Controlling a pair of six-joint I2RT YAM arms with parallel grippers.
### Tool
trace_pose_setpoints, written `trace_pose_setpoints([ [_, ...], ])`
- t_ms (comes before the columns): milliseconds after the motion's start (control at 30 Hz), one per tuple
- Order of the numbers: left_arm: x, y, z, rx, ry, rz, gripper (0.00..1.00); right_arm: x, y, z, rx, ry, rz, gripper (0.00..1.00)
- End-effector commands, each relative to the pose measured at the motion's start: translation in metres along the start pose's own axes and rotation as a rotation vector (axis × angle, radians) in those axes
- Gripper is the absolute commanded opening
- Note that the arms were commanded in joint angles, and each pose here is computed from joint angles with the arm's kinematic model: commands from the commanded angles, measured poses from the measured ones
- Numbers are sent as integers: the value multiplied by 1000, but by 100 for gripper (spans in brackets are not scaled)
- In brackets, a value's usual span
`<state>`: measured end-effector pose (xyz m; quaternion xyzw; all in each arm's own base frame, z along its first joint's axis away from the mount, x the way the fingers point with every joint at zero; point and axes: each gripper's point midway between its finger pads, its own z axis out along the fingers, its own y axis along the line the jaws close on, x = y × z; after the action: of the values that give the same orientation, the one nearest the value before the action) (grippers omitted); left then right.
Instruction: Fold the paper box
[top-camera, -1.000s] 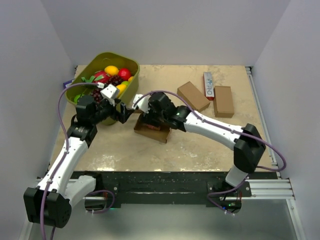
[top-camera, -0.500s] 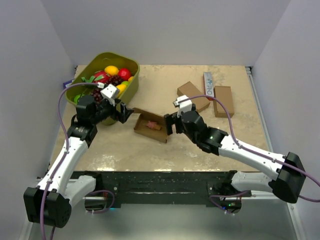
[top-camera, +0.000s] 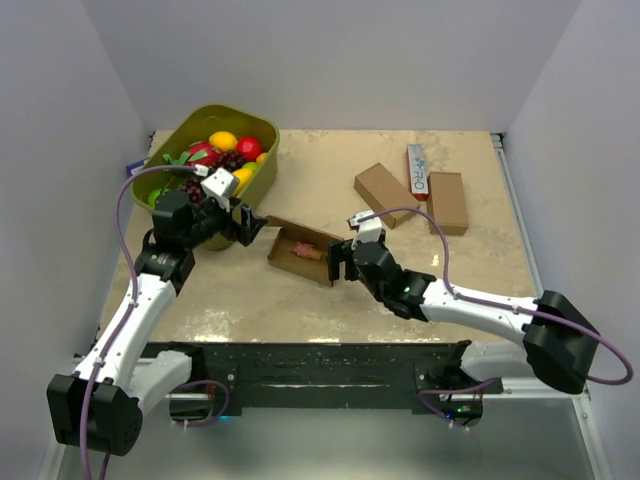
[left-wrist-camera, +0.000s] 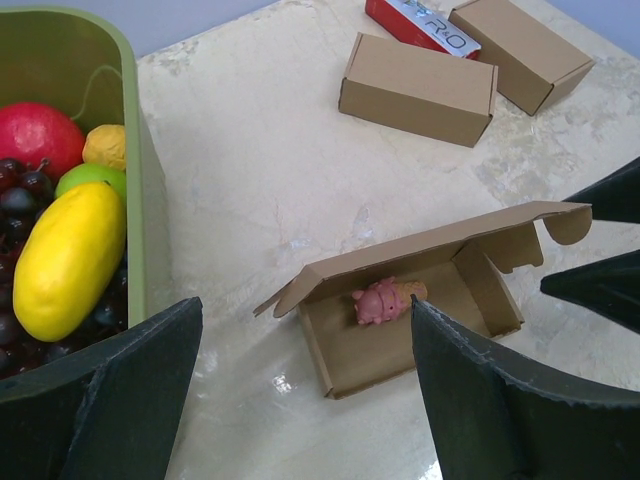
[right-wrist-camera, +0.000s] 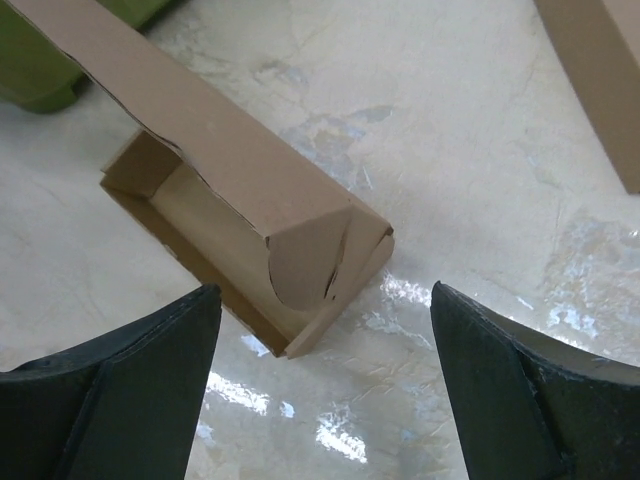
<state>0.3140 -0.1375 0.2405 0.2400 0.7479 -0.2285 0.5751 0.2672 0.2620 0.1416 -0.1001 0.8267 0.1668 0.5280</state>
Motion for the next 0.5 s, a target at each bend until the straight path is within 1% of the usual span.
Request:
trace_pose_setpoints([
  [0, -4, 0, 0, -4, -14, 12, 89, -25, 3, 10, 64, -84, 130, 84],
  [33, -4, 0, 0, -4, -14, 12, 89, -26, 1, 12, 77, -95, 134, 81],
  [133, -4, -3, 1, 16, -15, 11, 89, -27, -1, 16, 92, -120, 115, 75],
  [200, -3, -5, 2, 33, -15, 15, 89, -32, 0, 19, 93, -132, 74, 72],
  [267, -2, -6, 3, 36, -10, 14, 89, -26, -1, 25, 100, -120, 22, 69],
  [400, 1, -8, 4, 50, -8, 6, 89, -18, -6, 32, 131, -95, -36, 56],
  [467, 2, -9, 6, 61, -5, 1, 89, -17, -9, 33, 143, -91, -68, 51],
])
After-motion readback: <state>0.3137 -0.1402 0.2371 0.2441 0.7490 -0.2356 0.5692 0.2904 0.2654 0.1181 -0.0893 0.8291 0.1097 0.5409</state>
